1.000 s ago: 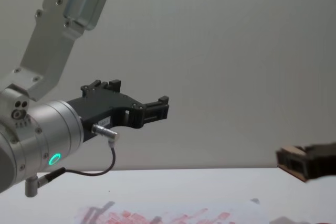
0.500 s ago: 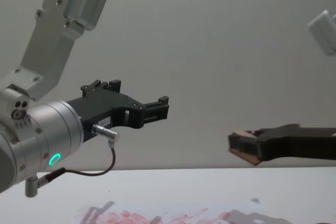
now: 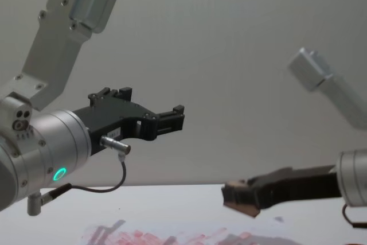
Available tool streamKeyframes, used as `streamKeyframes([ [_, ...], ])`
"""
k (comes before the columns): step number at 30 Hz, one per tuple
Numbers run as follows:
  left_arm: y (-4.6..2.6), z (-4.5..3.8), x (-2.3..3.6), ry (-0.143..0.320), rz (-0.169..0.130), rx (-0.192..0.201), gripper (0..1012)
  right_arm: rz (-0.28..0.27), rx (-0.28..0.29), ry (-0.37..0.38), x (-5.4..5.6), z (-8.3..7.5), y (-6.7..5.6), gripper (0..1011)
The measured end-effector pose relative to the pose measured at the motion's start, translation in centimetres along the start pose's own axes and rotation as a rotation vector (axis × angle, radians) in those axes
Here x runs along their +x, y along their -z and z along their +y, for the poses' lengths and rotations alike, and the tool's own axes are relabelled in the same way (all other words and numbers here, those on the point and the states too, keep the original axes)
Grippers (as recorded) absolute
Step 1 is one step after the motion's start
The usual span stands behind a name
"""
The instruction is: Use the one hand to pick up the stamp and affix it onto the A4 paper.
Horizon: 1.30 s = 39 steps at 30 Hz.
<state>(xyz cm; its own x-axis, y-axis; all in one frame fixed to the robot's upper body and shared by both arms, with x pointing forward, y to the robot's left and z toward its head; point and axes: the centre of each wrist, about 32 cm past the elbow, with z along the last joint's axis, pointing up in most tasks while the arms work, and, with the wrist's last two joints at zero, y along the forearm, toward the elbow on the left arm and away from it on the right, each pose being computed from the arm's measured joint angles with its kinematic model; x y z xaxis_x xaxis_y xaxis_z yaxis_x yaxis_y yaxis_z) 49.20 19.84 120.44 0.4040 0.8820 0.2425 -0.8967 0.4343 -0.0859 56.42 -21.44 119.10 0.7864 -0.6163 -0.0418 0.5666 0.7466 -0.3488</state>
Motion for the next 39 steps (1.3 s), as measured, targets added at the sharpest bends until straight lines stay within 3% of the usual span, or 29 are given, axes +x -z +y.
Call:
streamKeyframes([
  [5,0.0,0.0,0.0,0.0,0.0,0.0,1001,0.007,-0.063,-0.029,0.2,0.6,0.4,220],
  [18,0.0,0.0,0.0,0.0,0.0,0.0,1001,0.024,-0.16,-0.057,0.2,1.2,1.5,220],
  [39,0.0,0.0,0.0,0.0,0.0,0.0,1001,0.021,-0.189,-0.064,-0.1,2.2,2.6,220],
])
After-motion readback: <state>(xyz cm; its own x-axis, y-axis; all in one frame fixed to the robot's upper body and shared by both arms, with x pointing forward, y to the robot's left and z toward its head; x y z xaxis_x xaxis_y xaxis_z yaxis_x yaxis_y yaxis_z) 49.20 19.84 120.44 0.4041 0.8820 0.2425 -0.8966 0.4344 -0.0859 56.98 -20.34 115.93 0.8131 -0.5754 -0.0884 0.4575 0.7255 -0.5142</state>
